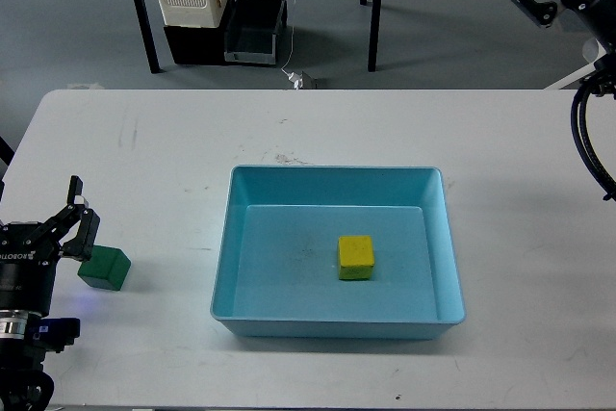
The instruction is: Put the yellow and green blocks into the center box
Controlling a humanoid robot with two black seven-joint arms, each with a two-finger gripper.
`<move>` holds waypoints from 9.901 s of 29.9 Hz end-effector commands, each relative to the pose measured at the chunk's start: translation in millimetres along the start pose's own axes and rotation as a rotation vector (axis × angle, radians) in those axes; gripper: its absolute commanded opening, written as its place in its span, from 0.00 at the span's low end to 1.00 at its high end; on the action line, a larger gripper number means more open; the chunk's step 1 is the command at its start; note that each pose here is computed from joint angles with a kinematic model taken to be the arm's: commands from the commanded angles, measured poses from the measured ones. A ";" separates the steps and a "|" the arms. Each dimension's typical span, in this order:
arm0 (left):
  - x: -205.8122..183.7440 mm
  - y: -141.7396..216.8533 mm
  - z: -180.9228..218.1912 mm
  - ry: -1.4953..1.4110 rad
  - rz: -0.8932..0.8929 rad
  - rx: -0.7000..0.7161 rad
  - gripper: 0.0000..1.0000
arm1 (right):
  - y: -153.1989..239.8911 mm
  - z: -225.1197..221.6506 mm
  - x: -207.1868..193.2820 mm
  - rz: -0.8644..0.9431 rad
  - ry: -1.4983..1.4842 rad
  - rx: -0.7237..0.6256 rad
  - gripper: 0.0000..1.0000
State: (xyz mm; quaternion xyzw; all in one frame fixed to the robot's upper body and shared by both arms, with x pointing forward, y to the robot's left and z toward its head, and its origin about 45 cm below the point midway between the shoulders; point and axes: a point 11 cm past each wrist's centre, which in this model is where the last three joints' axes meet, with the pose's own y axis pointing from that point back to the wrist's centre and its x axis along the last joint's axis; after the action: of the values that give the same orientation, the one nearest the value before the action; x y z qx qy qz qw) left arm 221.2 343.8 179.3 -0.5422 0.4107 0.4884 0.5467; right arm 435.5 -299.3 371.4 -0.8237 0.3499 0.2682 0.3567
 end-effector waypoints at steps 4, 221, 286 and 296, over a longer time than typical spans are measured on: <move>-11.8 -2.1 -0.1 -0.009 -0.032 0.009 1.00 | 88.3 3.9 6.1 0.074 -0.162 0.201 1.00; -29.1 -79.6 -249.5 -2.239 -1.628 2.061 0.55 | 265.6 112.9 47.2 0.578 -0.409 0.314 1.00; -168.4 -227.8 -47.1 -0.491 -0.363 0.183 1.00 | 256.3 89.7 45.4 0.541 -0.364 0.420 1.00; -119.9 -160.7 -44.4 -0.406 -0.242 0.113 1.00 | 255.4 86.2 41.6 0.534 -0.350 0.440 1.00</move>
State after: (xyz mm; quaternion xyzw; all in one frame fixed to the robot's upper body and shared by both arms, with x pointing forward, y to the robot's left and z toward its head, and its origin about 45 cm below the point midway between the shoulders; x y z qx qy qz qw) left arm 376.0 302.5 348.4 -0.4449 0.2259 0.4842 0.7188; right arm 247.7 -377.9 184.2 -0.5444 0.5382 0.4098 0.4961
